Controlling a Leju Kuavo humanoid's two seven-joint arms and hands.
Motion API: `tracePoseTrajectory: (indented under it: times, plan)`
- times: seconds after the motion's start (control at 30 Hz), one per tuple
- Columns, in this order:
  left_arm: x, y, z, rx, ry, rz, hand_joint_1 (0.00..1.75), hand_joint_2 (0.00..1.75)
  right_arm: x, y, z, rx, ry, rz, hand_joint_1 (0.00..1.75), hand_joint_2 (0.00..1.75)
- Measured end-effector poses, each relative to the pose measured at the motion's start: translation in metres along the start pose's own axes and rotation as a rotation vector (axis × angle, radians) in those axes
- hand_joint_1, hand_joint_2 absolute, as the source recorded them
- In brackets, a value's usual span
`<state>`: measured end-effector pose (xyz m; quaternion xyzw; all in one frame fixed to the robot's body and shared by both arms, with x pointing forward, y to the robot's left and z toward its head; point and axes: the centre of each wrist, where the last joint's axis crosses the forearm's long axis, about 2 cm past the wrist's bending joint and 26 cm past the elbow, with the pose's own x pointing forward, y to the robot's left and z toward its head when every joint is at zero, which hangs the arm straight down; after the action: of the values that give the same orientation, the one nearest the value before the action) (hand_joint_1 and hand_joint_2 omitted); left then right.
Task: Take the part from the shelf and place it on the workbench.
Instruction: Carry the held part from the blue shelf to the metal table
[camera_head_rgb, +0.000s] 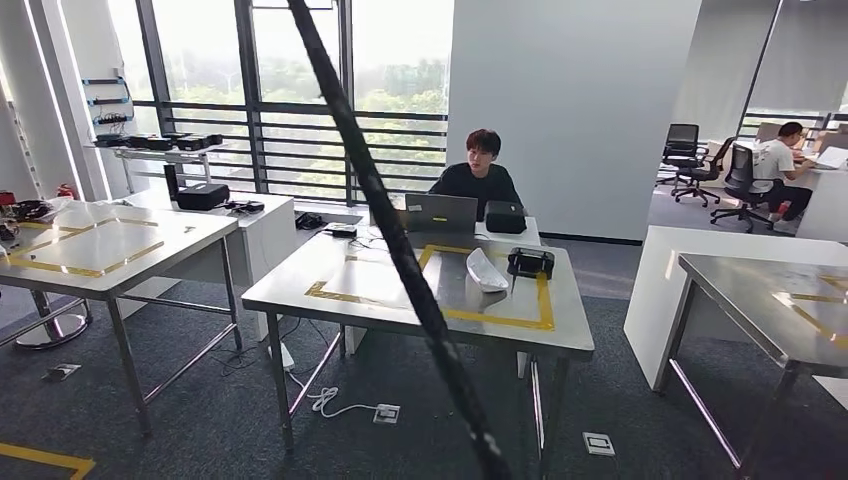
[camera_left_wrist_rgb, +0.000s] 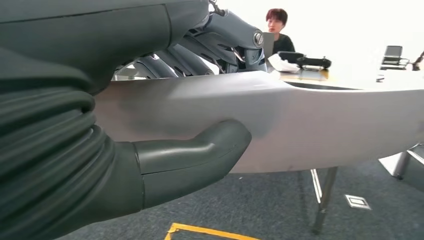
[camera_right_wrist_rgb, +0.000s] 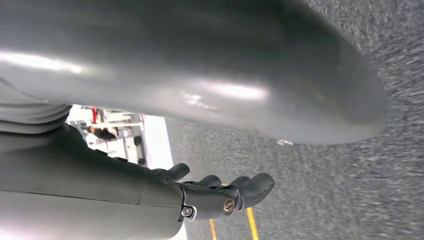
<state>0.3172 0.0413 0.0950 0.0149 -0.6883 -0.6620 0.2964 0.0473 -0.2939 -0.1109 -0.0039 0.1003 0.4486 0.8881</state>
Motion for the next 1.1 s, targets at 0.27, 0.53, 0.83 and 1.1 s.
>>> tracePoseTrajectory:
  times: [0.27, 0.53, 0.83, 1.1]
  plan:
    - [0.0012, -0.0006, -0.0008, -0.005, 0.0, 0.002, 1.75, 1.75, -0.0016, -0.001, -0.0002, -0.002, 0.006, -0.002, 0.0, 0.0]
    - [0.001, -0.0005, -0.0009, -0.009, 0.001, -0.002, 1.75, 1.75, -0.002, -0.0007, -0.0004, -0.001, 0.008, -0.003, 0.0, 0.0]
    - [-0.0021, -0.0004, 0.0013, -0.012, 0.01, -0.001, 1.75, 1.75, -0.0023, -0.0002, -0.0006, -0.001, 0.003, -0.002, 0.0, 0.0]
    - [-0.0029, -0.001, 0.002, -0.008, 0.018, 0.005, 1.75, 1.75, -0.0021, -0.0009, -0.0004, -0.003, 0.003, -0.001, 0.0, 0.0]
